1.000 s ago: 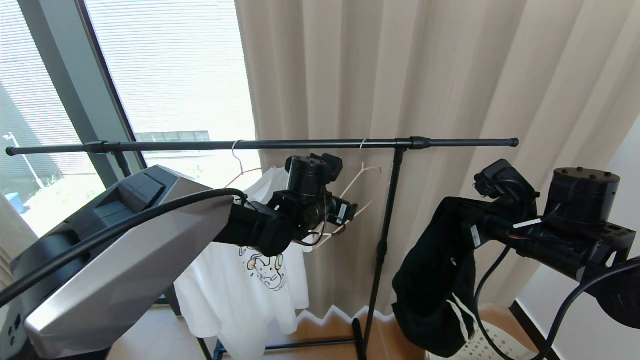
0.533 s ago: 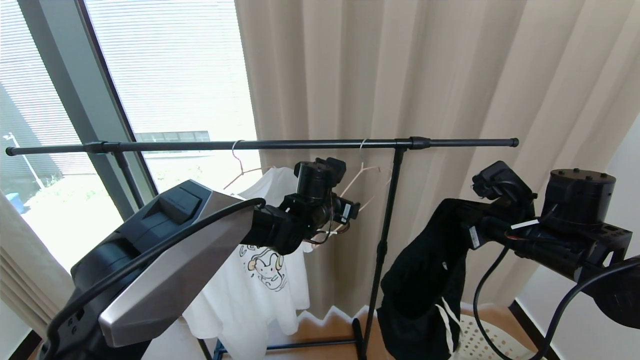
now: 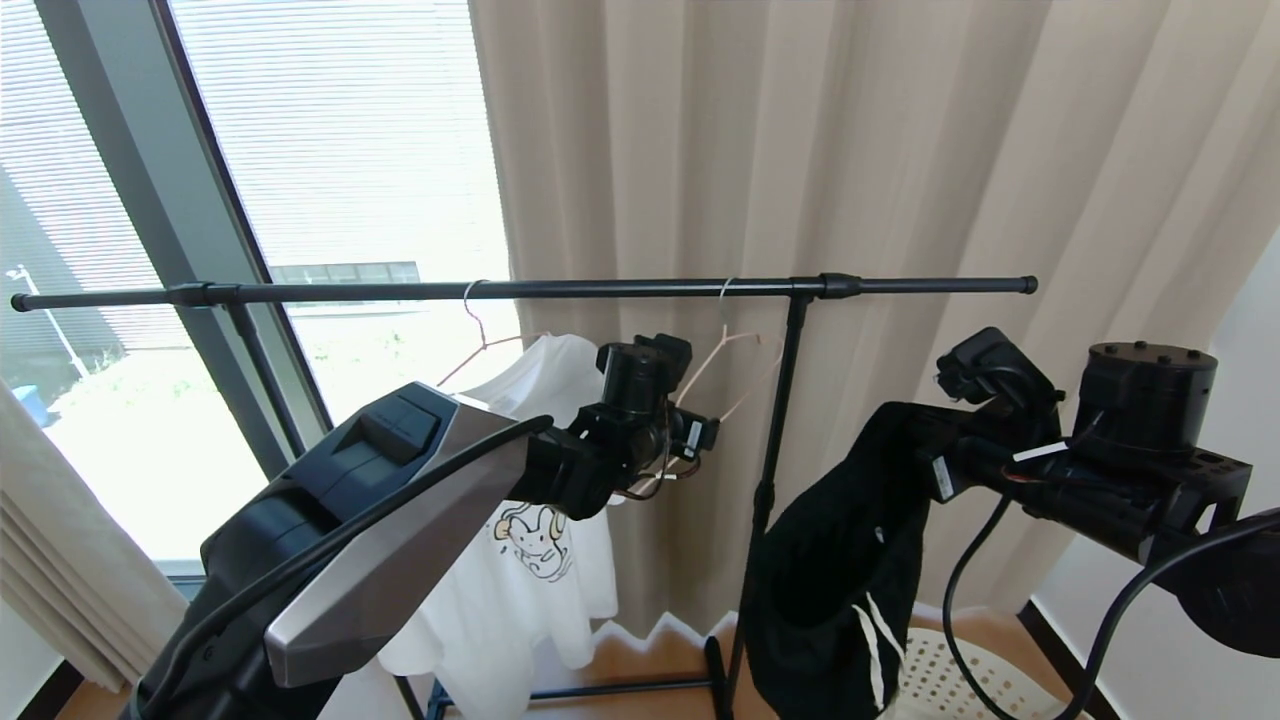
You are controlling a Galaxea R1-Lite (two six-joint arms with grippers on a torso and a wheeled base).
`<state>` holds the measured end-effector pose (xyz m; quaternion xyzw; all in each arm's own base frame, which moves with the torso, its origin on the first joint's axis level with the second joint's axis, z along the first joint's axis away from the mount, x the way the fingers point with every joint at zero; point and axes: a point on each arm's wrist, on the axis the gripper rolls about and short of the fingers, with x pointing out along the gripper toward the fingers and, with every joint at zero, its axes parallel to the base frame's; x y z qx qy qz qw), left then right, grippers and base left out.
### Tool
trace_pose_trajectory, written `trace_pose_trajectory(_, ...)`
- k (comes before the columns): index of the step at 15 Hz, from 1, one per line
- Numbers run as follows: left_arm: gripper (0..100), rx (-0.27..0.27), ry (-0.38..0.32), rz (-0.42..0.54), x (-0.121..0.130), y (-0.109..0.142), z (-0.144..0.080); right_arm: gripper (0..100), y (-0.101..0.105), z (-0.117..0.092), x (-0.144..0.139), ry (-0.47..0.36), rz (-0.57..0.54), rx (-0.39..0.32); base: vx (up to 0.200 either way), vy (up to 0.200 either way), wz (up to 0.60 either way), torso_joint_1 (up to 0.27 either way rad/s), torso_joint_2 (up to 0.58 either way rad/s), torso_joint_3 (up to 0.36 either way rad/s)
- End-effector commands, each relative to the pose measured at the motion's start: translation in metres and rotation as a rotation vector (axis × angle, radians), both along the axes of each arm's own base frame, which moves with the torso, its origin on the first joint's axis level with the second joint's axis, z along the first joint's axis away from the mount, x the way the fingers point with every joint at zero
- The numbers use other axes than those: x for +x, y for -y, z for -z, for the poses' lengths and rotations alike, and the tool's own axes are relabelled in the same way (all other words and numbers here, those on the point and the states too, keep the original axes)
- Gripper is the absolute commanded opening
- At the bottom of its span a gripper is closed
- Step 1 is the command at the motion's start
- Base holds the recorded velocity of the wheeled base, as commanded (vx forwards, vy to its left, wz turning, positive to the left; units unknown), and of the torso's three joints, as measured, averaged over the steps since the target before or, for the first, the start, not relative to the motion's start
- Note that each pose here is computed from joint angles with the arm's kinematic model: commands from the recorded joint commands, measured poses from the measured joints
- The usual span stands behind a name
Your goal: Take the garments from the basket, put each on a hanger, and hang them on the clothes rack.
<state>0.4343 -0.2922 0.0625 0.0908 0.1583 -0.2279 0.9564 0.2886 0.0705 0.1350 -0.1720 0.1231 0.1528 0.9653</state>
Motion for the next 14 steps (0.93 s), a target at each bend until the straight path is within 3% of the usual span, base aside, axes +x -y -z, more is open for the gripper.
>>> trace_pose_trajectory(1,0,0.002,-0.002,-0.001,0.0,0.0,0.001,0,0.0,0.0,0.0,-0.001,-0.001,-0.001,0.0,0.0,0.0,0.0,0.0,0.0)
trace_pose_trajectory(8,0,0.001,0.0,-0.002,-0.001,-0.001,-0.001,0,0.0,0.0,0.0,0.0,-0.001,0.0,0.0,0.0,0.0,0.0,0.0,0.0)
trace_pose_trajectory(14,0,-0.016,0.029,-0.017,-0.005,-0.01,-0.027,0,0.0,0.0,0.0,0.002,-0.001,0.0,0.0,0.0,0.0,0.0,0.0,0.0)
